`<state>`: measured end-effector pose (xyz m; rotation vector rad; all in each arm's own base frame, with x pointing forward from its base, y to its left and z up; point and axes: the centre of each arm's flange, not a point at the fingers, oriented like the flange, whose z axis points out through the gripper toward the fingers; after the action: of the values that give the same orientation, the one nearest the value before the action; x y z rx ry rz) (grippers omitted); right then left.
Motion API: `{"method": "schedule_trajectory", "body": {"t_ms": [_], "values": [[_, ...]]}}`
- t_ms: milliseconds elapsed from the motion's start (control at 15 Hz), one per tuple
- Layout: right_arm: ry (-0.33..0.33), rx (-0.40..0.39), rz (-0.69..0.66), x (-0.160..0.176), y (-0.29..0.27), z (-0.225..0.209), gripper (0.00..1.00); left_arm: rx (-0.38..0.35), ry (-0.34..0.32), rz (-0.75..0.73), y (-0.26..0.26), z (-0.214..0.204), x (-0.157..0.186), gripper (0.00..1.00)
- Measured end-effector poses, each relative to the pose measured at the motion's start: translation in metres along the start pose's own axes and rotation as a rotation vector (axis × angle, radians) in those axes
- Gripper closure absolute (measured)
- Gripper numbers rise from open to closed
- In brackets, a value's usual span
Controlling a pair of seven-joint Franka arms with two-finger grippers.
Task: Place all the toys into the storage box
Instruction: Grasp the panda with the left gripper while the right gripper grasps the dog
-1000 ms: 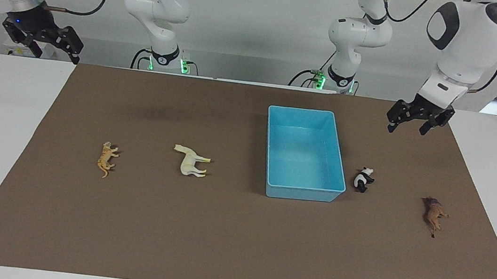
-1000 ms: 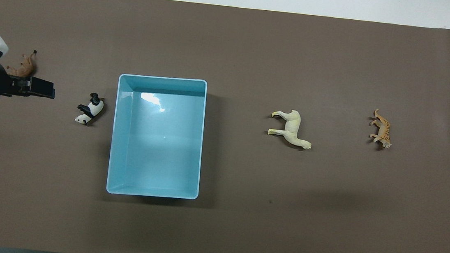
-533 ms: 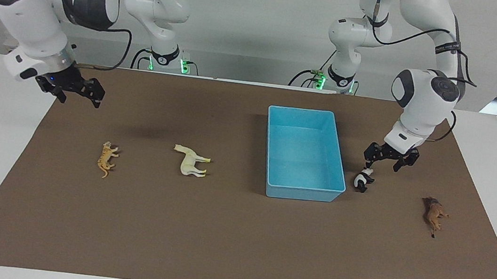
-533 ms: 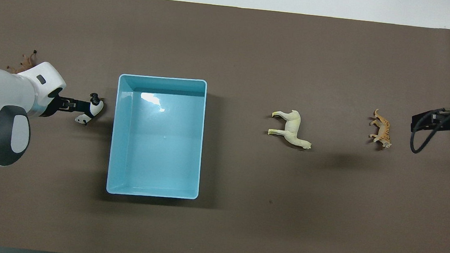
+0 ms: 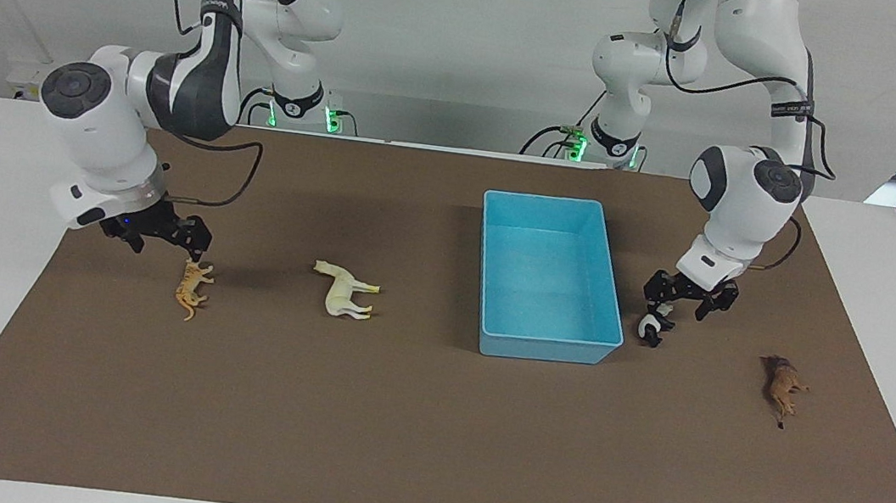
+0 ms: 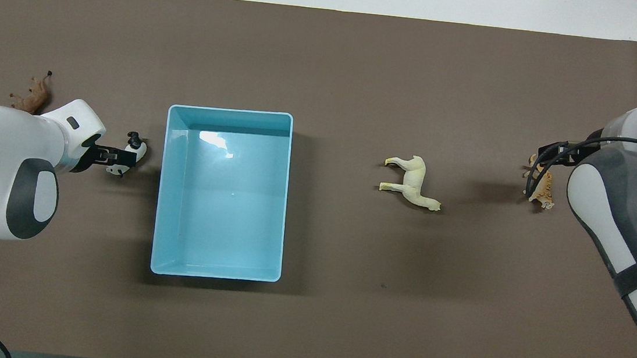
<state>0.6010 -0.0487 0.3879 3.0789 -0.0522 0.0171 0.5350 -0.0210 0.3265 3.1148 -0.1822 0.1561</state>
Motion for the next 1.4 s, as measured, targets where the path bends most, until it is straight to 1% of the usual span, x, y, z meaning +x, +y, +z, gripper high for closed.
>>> {"method": "schedule_trajectory", "body": {"t_ms": [200, 333, 400, 467, 533, 667, 800, 867, 1067, 1133, 1200, 1267, 1400], "values": [[-0.007, 0.01, -0.003, -0.007, -0.002, 0.015, 0.0, -0.004, -0.02, 0.008, 0.005, 0.015, -0.007, 0.0], [0.018, 0.011, -0.05, -0.012, -0.002, 0.031, 0.0, -0.005, -0.026, 0.011, 0.006, 0.02, -0.007, 0.0], [0.033, 0.011, -0.067, -0.015, 0.0, 0.039, 0.0, -0.005, -0.024, 0.012, 0.007, 0.02, -0.007, 0.04], [0.039, 0.011, -0.076, -0.019, 0.001, 0.047, 0.0, -0.005, -0.019, 0.012, 0.007, 0.021, -0.006, 0.04], [0.039, 0.011, -0.081, -0.022, 0.002, 0.053, 0.0, -0.004, -0.014, 0.012, 0.007, 0.02, -0.006, 0.14], [0.039, 0.011, -0.084, -0.024, 0.002, 0.06, 0.0, -0.004, -0.007, 0.012, 0.007, 0.018, -0.004, 0.38], [0.06, 0.01, -0.086, -0.025, 0.001, 0.069, 0.0, -0.004, -0.003, 0.012, 0.007, 0.017, -0.003, 0.59], [0.066, 0.01, -0.086, -0.026, 0.001, 0.076, 0.0, -0.004, -0.002, 0.012, 0.007, 0.017, -0.003, 0.68], [0.066, 0.008, -0.076, -0.028, 0.006, 0.096, 0.0, -0.003, 0.007, 0.01, 0.006, 0.011, 0.003, 0.68], [0.07, 0.007, -0.073, -0.028, 0.008, 0.1, 0.0, -0.004, 0.003, 0.01, 0.006, 0.005, 0.008, 0.68], [0.071, 0.008, -0.068, -0.027, 0.009, 0.102, 0.0, -0.006, -0.018, 0.01, 0.006, -0.005, 0.014, 0.68], [0.069, 0.01, -0.06, -0.028, 0.01, 0.103, 0.0, -0.008, -0.043, 0.006, 0.006, -0.02, 0.022, 0.68], [0.069, 0.02, -0.029, -0.028, 0.013, 0.103, 0.01, -0.011, -0.09, -0.022, 0.009, -0.068, 0.038, 0.68]]}}
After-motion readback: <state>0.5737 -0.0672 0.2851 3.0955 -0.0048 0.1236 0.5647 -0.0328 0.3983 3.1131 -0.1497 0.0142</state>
